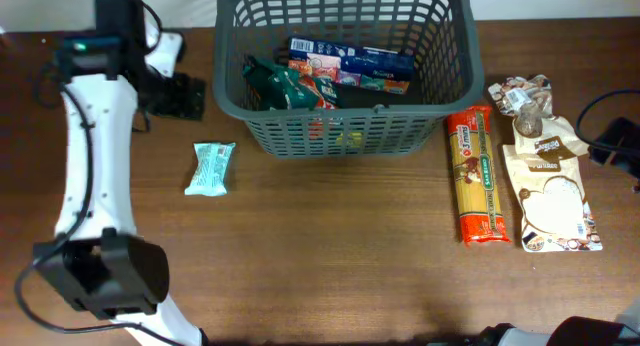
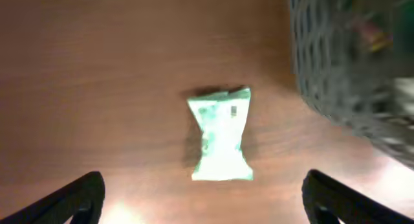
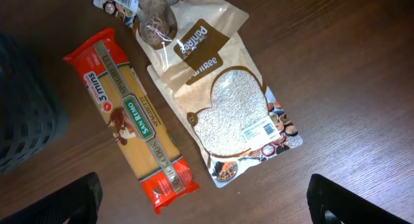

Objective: Pack container
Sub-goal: 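Move the left gripper down to the mint-green snack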

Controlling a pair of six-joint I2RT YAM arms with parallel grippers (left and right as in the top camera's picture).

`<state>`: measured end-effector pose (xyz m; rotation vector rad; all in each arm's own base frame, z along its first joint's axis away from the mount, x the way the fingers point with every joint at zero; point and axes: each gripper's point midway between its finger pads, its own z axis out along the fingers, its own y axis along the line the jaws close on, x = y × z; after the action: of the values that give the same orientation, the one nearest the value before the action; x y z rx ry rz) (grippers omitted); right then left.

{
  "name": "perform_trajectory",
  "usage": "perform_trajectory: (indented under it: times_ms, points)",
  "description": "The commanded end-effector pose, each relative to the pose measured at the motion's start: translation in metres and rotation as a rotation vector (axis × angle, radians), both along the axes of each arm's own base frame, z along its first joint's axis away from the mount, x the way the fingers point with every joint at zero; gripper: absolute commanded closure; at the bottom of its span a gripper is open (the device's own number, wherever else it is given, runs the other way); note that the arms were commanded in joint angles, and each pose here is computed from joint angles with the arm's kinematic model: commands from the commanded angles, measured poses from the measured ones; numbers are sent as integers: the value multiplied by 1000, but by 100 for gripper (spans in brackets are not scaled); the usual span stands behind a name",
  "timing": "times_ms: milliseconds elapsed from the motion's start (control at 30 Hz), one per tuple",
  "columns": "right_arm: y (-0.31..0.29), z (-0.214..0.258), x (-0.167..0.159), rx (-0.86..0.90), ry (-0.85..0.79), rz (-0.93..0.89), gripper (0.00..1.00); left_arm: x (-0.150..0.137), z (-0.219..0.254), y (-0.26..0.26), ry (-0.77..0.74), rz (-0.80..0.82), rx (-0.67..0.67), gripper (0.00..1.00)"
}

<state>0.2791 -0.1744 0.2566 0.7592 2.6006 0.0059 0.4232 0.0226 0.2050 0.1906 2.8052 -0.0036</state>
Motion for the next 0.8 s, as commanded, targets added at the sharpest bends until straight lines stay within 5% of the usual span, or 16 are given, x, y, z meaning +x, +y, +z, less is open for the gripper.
perform_trajectory:
  times_ms: [0, 767]
  points:
    - [0, 4, -1, 0, -15, -4, 1, -10, -41, -8, 78, -39, -57, 4]
    - [0, 4, -1, 0, -15, -4, 1, -22, -148, -6, 92, 9, -287, 3]
